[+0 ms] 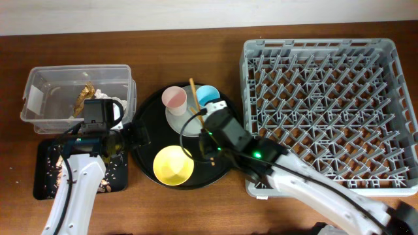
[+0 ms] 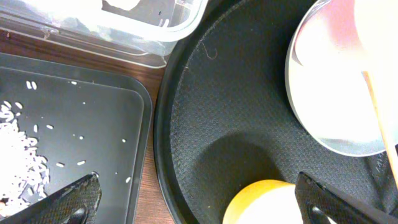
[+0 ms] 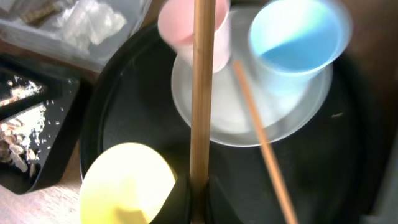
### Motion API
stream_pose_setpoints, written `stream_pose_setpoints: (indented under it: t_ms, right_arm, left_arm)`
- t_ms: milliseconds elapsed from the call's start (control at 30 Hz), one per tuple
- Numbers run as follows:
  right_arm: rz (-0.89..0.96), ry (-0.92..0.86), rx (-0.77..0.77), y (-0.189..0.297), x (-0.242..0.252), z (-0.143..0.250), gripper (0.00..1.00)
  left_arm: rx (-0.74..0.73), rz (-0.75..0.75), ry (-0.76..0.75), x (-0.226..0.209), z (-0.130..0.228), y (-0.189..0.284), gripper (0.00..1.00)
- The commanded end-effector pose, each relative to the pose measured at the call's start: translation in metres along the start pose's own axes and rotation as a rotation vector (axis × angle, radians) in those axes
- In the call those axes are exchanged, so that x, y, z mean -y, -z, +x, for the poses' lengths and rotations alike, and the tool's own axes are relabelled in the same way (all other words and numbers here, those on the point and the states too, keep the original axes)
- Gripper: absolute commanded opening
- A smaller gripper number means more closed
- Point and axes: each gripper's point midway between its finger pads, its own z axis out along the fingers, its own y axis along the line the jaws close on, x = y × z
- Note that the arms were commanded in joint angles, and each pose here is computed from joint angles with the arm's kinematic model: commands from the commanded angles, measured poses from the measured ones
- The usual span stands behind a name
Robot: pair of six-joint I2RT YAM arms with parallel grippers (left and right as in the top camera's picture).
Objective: Sort waste into correct bins and load items into the dishwasher rack
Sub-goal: 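Reach the right gripper to the chopsticks and grasp one, then carry the chopstick into the dish rack and insert it upright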
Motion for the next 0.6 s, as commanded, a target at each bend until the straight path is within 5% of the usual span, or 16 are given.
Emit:
stream_pose_setpoints:
  t_ms: [0, 567]
  right_arm:
    - [0.157, 0.046, 0.081, 0.033, 0.041, -0.023, 0.04]
    - [0.465, -0.121, -0.086, 0.064, 0.241, -0.009, 0.04]
  left_arm:
    - [0.014, 0.013, 0.002, 0.002, -0.006, 0.003, 0.99]
    - [0.014, 0.013, 0.002, 0.002, -0.006, 0.003, 0.99]
